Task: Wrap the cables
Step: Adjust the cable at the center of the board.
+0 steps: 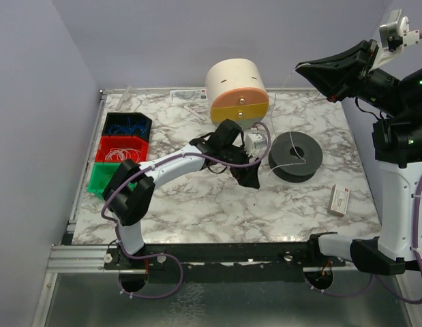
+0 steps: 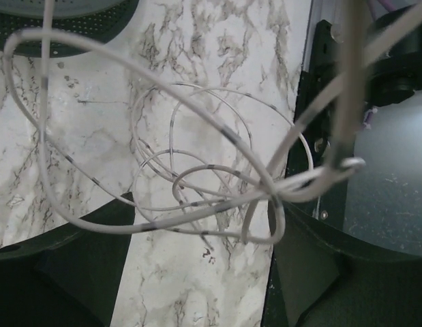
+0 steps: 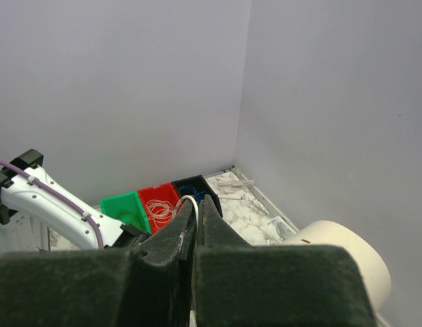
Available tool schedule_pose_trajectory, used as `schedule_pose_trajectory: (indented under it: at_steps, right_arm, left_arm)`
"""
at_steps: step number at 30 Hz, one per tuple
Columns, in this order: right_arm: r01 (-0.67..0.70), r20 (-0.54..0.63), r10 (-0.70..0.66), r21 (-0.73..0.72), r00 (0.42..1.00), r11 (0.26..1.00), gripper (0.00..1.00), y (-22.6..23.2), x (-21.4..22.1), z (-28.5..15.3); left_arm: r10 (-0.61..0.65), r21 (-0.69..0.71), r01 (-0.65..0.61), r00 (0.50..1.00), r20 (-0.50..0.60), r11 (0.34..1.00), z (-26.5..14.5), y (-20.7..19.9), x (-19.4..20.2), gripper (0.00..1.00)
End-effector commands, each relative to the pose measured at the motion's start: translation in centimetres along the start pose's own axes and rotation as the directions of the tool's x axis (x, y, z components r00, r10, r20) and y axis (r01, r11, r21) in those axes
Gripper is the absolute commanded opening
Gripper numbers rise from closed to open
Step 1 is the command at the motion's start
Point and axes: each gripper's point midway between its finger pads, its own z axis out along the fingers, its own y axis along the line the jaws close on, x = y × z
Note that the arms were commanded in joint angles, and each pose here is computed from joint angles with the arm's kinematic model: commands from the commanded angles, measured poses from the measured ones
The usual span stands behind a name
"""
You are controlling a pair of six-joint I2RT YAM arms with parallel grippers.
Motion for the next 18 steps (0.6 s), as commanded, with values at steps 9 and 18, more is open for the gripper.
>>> schedule_pose_trajectory:
  at_steps: [9, 18]
  right_arm:
    - [0.033, 0.015, -0.033, 0.039, 0.999, 0.999, 0.01, -0.2, -1.0, -0.3]
    - [0.27, -0.104, -0.265, 0.629, 0.959, 0.729, 0.01, -9.4, -3.2, -6.1]
  left_arm:
    - [-0.015, -0.16, 0.019, 0.999, 0.028, 0.987, 0.3, 3.8, -2.5, 0.1]
    - [-0.013, -0.381, 0.008, 1.0, -0.011, 0.924, -8.3, 8.9, -1.1, 0.0]
